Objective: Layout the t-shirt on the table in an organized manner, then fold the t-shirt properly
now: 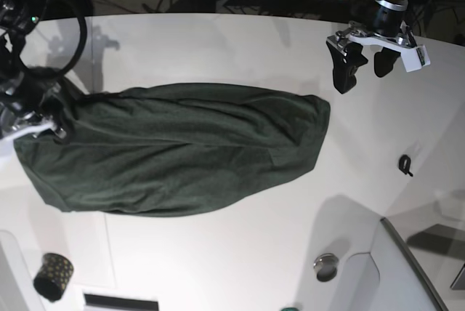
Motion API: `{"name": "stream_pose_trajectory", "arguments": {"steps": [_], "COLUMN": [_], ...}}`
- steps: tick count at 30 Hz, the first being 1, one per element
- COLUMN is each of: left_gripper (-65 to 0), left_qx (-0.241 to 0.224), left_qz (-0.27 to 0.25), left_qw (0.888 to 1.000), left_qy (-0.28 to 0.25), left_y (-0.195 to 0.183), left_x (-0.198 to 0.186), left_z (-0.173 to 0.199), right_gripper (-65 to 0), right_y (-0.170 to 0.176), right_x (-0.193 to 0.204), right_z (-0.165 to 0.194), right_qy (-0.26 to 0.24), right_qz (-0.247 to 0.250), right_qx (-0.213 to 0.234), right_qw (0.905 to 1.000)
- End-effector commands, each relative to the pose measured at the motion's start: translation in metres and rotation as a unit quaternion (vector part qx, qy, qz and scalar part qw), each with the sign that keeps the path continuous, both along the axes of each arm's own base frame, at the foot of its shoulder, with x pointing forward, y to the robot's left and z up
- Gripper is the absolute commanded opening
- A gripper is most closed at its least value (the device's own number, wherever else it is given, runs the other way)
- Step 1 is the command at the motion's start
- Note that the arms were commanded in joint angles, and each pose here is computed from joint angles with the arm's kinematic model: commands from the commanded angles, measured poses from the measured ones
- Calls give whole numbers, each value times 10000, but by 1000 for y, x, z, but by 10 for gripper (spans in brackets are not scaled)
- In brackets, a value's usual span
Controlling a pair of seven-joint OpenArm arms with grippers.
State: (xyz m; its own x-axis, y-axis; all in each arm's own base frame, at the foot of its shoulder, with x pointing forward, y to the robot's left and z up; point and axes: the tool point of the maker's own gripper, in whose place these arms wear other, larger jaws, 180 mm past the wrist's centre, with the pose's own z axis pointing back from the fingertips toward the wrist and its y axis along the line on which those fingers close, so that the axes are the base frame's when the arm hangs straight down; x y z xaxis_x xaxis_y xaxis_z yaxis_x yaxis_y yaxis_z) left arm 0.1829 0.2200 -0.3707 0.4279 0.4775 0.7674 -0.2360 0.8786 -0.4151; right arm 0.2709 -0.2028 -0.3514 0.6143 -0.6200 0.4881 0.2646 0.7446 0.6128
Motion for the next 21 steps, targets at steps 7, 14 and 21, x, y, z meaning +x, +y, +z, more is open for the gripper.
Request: {"name": "stream_pose_trajectory", "arguments": {"steps": [7, 14, 21], "left_gripper": [0, 0, 0], "left_qx": [9, -19, -28], "left_qz": [-58, -62, -54], "left_qw": [9996, 9992, 9994], "left_qy": [-278, -394, -340], "left_y": [-3, -4, -3], "left_x": [11, 20, 18], "left_z": [13, 18, 14], "right_gripper": [-648, -648, -648], "right_y": [1, -1, 2], "right_x": [0, 15, 24], "right_z": [5, 17, 24], "right_qy": [-108, -335, -472], "right_qz": [30, -5, 15], "right_qx": [6, 17, 43], "right_qw": [9999, 9994, 9989]}}
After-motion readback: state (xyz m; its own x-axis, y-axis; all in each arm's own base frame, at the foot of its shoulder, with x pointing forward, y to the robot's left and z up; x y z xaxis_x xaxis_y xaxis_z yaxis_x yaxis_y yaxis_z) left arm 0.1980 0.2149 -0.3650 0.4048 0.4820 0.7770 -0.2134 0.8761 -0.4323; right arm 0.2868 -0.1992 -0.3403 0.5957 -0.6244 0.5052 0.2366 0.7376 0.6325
